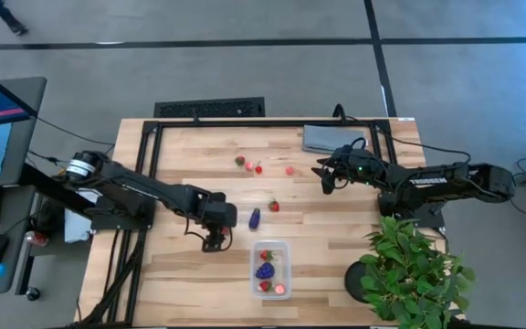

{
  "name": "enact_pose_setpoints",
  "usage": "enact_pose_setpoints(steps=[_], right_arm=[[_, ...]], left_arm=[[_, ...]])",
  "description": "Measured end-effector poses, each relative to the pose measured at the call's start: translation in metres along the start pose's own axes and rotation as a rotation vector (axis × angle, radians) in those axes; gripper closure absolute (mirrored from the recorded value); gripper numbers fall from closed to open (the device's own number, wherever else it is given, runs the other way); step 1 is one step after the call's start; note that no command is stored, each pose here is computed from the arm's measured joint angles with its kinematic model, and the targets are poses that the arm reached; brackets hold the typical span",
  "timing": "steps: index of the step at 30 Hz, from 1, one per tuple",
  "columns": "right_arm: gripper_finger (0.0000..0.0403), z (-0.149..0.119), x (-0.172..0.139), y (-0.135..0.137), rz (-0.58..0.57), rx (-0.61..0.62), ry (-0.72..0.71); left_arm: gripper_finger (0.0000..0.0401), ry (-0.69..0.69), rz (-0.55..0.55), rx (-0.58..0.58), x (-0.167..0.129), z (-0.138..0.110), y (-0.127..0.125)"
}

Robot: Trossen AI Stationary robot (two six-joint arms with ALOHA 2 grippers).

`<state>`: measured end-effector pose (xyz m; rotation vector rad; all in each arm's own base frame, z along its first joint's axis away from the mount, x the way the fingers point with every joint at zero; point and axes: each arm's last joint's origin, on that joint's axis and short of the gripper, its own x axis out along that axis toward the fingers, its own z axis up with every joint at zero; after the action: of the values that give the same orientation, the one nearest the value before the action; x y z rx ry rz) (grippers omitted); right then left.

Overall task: Pick and placing Produce into tupperware
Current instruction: Put the red strawberry into the transparent bin

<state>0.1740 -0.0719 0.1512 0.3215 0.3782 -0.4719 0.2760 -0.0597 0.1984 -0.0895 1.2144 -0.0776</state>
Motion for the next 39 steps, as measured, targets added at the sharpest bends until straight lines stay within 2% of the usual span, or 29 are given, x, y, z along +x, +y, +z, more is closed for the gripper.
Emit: enact_pose_setpoints(steps=[7, 13, 20, 39], right_arm=[[0.0182, 0.0, 0.0, 0.0, 0.0, 0.0, -0.001], [0.0182, 0.001, 0.0, 0.0, 0.002, 0.009, -0.014], [0.0182, 0.003, 0.0, 0.001, 0.007, 0.028, -0.036], [0.0182, 0.004, 0.0, 0.001, -0.002, 0.048, -0.042]], left_arm=[[0.0134, -0.095, -0.003, -0.073, 0.004, -0.026, 0.007], [0.0134, -0.127, 0.031, -0.088, 0.013, -0.045, 0.013], [0.0134, -0.183, 0.007, -0.1, 0.031, -0.062, 0.017], [0.0134, -0.242, 0.001, -0.021, 0.042, -0.057, 0.016]])
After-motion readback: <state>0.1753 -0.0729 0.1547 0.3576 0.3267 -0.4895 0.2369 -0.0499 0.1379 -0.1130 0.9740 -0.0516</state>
